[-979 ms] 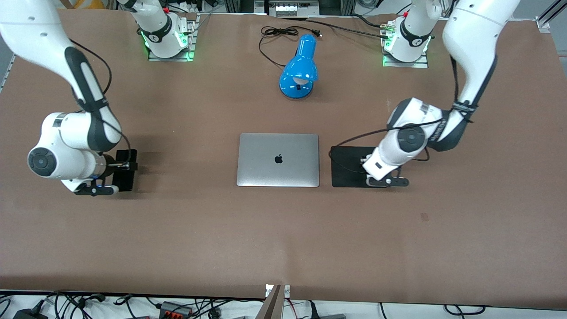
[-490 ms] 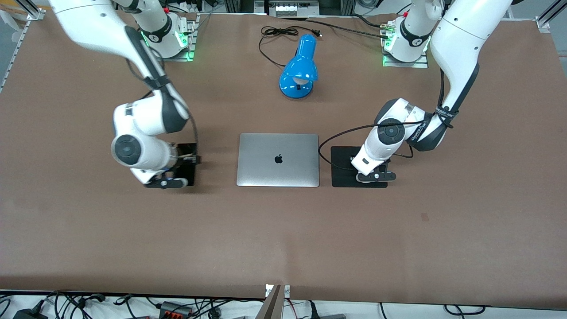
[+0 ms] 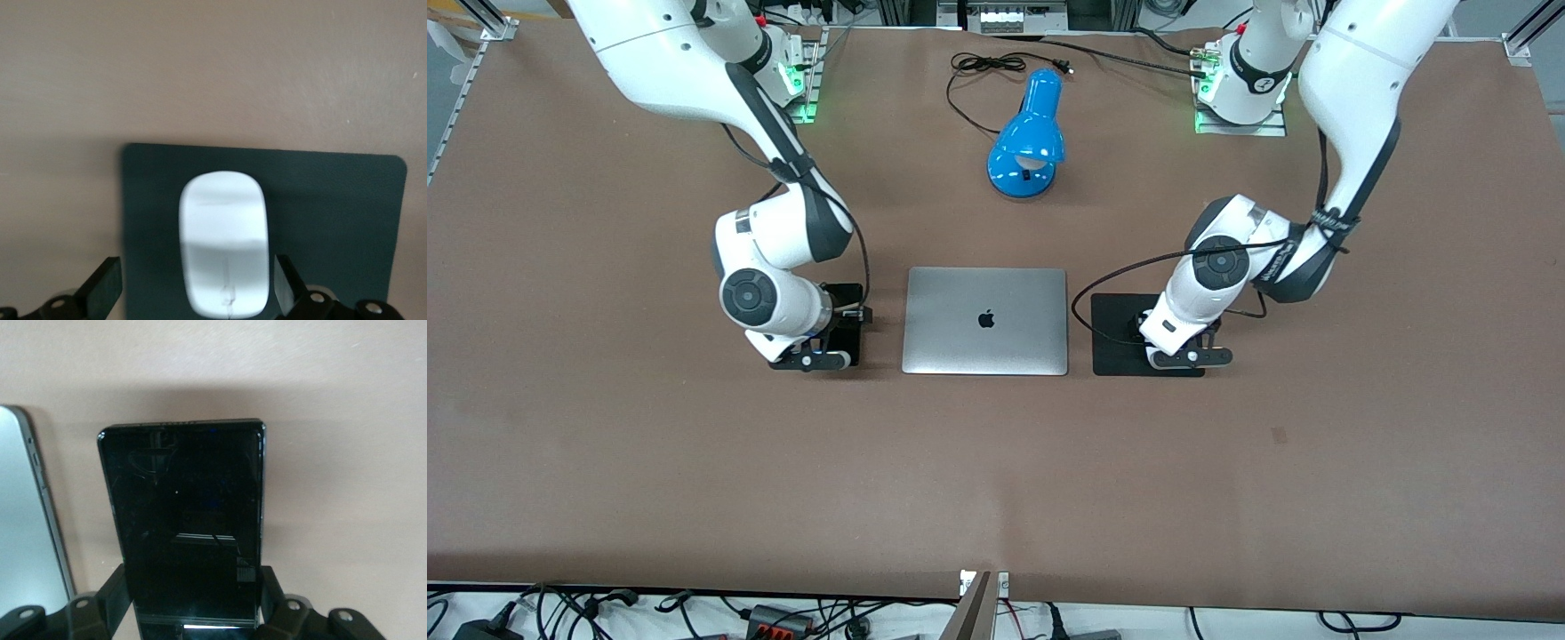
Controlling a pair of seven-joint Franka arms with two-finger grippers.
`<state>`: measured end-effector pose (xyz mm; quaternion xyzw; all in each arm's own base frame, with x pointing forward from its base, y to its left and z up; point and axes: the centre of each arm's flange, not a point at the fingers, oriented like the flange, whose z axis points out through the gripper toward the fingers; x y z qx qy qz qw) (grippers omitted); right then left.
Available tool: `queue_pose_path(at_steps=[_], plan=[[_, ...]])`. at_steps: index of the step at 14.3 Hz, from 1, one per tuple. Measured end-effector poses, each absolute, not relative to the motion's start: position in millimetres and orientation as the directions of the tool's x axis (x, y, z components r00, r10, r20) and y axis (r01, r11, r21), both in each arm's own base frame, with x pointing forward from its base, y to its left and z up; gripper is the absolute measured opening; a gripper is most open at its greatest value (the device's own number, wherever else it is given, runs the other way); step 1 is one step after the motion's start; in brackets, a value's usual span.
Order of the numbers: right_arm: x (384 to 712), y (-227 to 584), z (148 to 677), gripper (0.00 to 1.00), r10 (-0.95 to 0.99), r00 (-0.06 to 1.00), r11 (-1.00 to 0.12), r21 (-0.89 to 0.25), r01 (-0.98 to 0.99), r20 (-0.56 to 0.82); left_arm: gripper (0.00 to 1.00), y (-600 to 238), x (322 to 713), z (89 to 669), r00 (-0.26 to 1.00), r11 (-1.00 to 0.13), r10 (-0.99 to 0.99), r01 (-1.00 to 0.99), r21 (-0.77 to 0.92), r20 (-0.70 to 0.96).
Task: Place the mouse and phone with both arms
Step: 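Lower the phone beside the laptop while the left gripper releases the mouse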
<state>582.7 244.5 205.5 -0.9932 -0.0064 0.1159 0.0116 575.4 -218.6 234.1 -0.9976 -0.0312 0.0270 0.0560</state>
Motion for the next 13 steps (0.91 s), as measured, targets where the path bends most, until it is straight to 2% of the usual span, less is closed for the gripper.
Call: queue_pose_path(at_steps=[2,6,10,13], plan=[[581,250,204,0.81,0.024,0.974,-0.999,-0.027,0.019,-0.224,1.0,-227,589,304,0.997,-0.985,0.044,0.034,-0.17,-0.059],[571,271,185,0.81,0.037,0.973,-0.999,-0.021,0.033,-0.227,1.0,-216,626,440,0.999,-0.985,-0.035,-0.038,-0.168,-0.017],[561,284,167,0.81,0.049,0.969,-0.999,-0.011,0.047,-0.241,1.0,-135,639,501,0.987,-0.997,-0.002,-0.015,-0.08,-0.162],[562,284,165,0.81,0.047,0.969,-0.999,-0.008,0.046,-0.241,1.0,-97,642,528,0.979,-0.999,0.053,0.053,-0.006,-0.194]])
